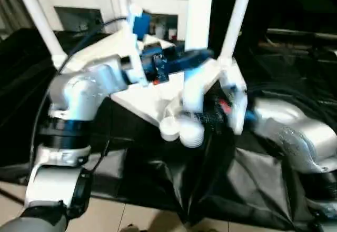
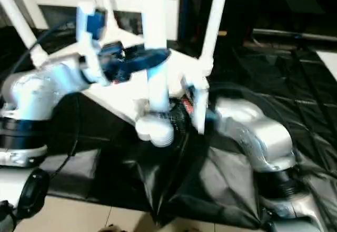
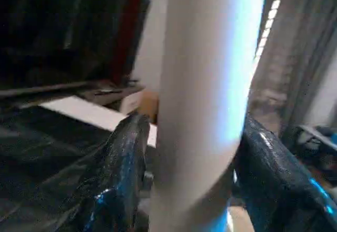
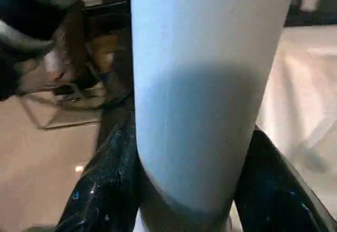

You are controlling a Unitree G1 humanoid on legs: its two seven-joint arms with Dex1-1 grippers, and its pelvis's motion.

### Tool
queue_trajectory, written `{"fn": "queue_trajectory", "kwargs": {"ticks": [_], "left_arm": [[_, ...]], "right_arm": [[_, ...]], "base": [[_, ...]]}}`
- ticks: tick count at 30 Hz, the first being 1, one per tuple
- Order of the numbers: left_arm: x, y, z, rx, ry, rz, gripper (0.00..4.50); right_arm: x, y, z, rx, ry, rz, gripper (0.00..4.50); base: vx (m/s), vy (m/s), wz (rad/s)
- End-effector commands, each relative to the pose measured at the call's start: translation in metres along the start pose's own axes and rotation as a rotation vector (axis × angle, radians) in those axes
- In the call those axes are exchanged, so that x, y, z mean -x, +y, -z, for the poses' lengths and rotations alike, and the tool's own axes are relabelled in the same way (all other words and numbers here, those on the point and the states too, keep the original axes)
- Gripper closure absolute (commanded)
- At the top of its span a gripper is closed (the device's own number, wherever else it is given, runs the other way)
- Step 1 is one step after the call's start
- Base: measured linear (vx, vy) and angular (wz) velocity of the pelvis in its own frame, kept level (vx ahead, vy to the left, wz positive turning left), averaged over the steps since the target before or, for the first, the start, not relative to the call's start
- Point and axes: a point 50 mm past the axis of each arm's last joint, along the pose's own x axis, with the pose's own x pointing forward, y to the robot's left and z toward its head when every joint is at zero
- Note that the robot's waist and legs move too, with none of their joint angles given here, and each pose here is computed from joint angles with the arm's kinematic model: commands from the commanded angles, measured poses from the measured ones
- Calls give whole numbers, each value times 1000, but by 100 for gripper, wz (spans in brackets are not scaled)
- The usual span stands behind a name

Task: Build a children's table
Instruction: Move to table

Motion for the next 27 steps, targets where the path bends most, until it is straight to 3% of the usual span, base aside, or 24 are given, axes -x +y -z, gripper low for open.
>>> {"fn": "queue_trajectory", "kwargs": {"ticks": [1, 8, 10, 22, 23, 27], "left_arm": [[-1, -6, -6, -3, 9, 48, 182], [2, -8, -9, 14, 0, 68, 220], [3, -9, -9, 25, 0, 85, 257], [6, -4, -16, 30, -50, 15, 271], [6, -4, -16, 28, -50, 10, 271], [6, -2, -18, 5, -51, -37, 273]], "right_arm": [[0, 7, -1, 23, 24, -61, 266], [2, 5, 0, 28, 40, -68, 266], [3, 6, 0, 29, 43, -76, 266], [4, 2, -3, 76, 30, -32, 266], [3, 0, -5, 65, 6, -15, 210], [-1, -3, -11, 78, -31, 26, 179]], "base": [[0, 0, 0], [0, 0, 0], [0, 0, 0], [0, 0, 0], [0, 0, 0], [0, 0, 0]]}}
